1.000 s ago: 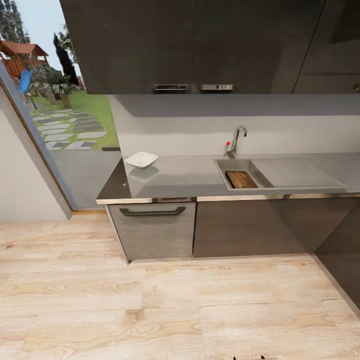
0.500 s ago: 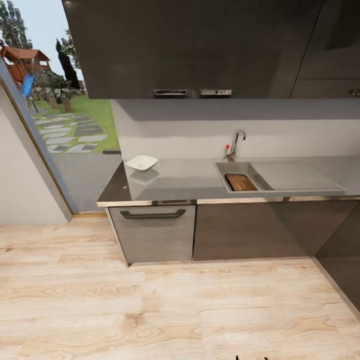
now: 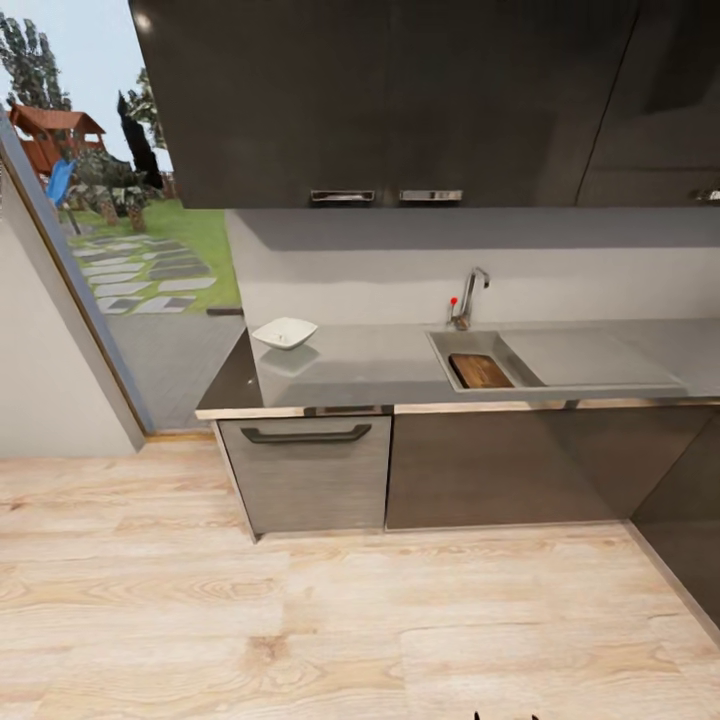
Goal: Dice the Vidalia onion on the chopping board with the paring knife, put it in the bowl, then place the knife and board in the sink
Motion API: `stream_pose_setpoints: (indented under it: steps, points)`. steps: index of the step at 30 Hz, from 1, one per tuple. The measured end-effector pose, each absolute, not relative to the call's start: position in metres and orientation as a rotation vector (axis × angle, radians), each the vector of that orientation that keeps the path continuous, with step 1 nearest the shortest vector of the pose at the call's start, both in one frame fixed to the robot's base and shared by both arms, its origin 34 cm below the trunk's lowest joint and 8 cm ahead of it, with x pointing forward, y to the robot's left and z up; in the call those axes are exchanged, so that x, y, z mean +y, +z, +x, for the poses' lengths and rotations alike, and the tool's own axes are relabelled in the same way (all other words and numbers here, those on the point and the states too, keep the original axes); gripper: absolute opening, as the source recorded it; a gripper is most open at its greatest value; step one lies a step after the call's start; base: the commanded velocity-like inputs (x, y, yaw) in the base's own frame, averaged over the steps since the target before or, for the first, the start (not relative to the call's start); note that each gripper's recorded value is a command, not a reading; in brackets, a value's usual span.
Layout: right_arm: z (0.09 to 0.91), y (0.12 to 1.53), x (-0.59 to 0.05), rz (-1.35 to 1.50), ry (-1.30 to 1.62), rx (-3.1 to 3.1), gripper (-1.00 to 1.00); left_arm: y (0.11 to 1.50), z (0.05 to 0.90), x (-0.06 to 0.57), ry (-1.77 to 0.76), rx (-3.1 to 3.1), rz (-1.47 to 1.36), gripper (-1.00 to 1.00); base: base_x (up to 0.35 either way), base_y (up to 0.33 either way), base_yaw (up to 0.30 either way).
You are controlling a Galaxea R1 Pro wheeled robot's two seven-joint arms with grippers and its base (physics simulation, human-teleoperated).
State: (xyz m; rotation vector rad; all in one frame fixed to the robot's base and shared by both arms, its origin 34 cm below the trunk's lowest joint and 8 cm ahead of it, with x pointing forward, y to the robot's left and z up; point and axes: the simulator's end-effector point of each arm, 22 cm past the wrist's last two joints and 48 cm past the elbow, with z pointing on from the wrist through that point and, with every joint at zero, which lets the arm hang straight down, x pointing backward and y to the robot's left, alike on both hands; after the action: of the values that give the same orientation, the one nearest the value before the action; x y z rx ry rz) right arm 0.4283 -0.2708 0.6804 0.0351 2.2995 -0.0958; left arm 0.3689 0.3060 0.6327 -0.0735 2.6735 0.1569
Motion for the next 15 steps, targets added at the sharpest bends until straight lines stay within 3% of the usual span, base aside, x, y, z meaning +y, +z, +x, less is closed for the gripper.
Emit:
stream_pose_setpoints:
  steps: [15]
  points:
    - [0.4357,0.6879,-0.2699,0.035,-0.093,2.276,1.00,0.6391,0.3774,0.3091,0.161,2.649,-0.076,1.00,0.000,0.000,0.000]
